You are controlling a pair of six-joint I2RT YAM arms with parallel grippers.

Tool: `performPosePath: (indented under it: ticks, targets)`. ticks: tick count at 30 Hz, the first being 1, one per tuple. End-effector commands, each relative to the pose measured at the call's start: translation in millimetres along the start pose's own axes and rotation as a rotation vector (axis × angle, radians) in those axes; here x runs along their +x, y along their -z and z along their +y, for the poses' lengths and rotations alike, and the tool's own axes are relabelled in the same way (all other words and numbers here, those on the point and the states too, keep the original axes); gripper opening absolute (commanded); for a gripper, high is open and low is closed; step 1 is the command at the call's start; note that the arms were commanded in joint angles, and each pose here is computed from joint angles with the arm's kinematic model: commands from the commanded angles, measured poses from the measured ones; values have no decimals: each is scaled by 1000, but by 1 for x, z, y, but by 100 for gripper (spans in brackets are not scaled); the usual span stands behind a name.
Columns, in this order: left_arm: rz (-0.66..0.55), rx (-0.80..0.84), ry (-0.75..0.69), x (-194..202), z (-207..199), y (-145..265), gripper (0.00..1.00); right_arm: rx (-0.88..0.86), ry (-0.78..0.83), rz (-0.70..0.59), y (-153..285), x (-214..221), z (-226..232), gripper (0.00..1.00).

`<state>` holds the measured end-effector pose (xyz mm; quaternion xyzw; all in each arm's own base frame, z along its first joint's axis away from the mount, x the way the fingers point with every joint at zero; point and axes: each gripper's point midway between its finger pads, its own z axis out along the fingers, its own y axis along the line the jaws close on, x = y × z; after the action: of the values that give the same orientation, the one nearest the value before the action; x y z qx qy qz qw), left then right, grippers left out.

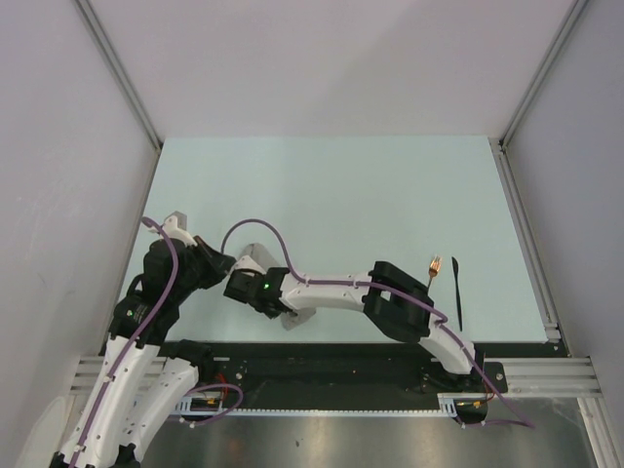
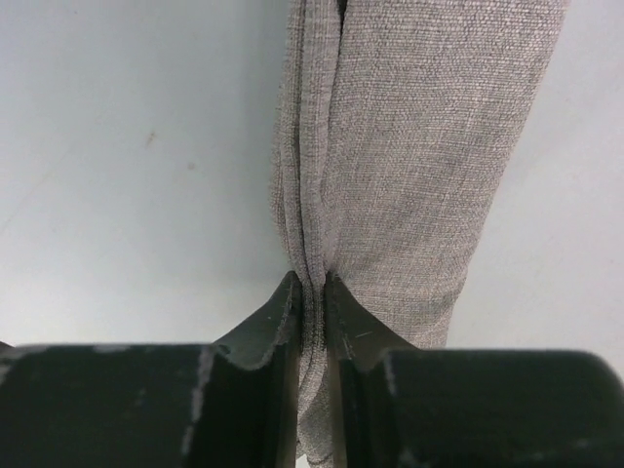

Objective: Fold the napkin into a case and place the utensils inside
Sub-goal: Pick up the smaller rectangle-folded napkin from the center of the board, then turn over the smaller rectangle-folded napkin at the center of the board.

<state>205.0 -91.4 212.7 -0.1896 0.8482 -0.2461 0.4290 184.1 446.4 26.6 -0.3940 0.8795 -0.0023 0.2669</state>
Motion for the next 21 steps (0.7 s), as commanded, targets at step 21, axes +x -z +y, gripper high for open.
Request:
performPosePath:
  ticks: [21]
  targets:
    - [2,61,-3,-5,-14,0,4,-1144,-514,-186,134,-13,-45,8]
